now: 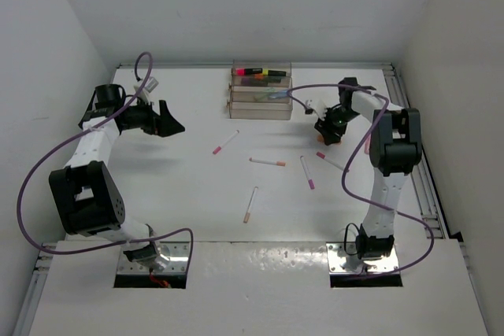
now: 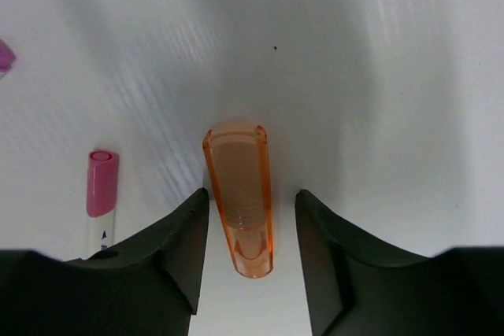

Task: Sort the stationery into containers
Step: Pick up the stationery from the center of the board, then place the stationery in the storage box.

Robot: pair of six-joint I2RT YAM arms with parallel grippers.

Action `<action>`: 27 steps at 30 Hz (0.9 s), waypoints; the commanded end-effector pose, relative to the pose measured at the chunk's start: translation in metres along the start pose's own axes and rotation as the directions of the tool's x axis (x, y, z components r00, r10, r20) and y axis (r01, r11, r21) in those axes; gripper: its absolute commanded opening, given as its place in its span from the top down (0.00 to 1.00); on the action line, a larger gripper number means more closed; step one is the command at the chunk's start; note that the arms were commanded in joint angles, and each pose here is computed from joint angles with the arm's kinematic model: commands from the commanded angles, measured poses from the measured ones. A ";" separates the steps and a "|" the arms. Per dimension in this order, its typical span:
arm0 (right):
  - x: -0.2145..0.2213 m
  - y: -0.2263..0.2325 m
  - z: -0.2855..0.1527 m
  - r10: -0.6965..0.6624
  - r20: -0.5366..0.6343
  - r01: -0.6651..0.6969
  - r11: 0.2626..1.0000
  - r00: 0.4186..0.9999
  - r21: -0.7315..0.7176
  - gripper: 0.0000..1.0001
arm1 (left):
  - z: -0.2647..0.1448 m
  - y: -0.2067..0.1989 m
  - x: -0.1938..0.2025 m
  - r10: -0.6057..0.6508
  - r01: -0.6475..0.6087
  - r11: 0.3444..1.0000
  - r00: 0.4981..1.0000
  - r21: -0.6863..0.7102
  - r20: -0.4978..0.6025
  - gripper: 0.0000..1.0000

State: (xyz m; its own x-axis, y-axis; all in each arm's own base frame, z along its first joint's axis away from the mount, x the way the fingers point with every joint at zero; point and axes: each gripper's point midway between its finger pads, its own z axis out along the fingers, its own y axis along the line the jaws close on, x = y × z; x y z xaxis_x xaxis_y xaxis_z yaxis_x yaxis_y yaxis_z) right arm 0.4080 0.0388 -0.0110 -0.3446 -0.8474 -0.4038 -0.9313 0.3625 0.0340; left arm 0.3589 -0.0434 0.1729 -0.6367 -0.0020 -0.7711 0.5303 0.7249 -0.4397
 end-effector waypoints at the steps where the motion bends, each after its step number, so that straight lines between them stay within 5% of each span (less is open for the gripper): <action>1: -0.011 -0.010 -0.006 -0.073 0.000 0.073 0.994 0.997 0.081 0.53 | -0.004 -0.002 -0.011 0.050 -0.051 0.999 0.998 0.007 0.037 0.00; 6: -0.025 -0.010 -0.010 -0.106 0.010 0.104 0.988 0.994 0.115 0.78 | -0.005 -0.003 -0.012 0.057 -0.057 0.998 0.998 0.003 0.040 0.00; 10: -0.088 -0.025 -0.051 -0.134 0.139 0.103 0.972 0.981 0.211 0.91 | -0.008 -0.004 -0.014 0.072 -0.072 0.997 0.996 -0.004 0.046 0.00; 16: -0.205 -0.068 -0.118 -0.297 0.298 0.150 0.890 0.907 0.431 0.93 | -0.002 -0.005 -0.018 0.042 -0.045 0.998 0.997 0.034 0.065 0.00; 27: -0.317 -0.131 -0.071 -0.474 0.357 0.147 0.742 0.805 0.654 0.99 | 0.001 -0.005 -0.009 0.030 -0.033 0.999 0.997 0.037 0.069 0.00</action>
State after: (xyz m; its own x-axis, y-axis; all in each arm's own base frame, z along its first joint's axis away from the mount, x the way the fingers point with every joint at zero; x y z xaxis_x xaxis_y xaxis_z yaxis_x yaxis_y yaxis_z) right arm 0.6059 0.2247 0.1993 0.2187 -0.7241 -0.6541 -0.6938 0.3559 -0.6260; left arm 0.3617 -0.0475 0.1704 -0.6286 -0.0389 -0.7768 0.5308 0.7085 -0.4651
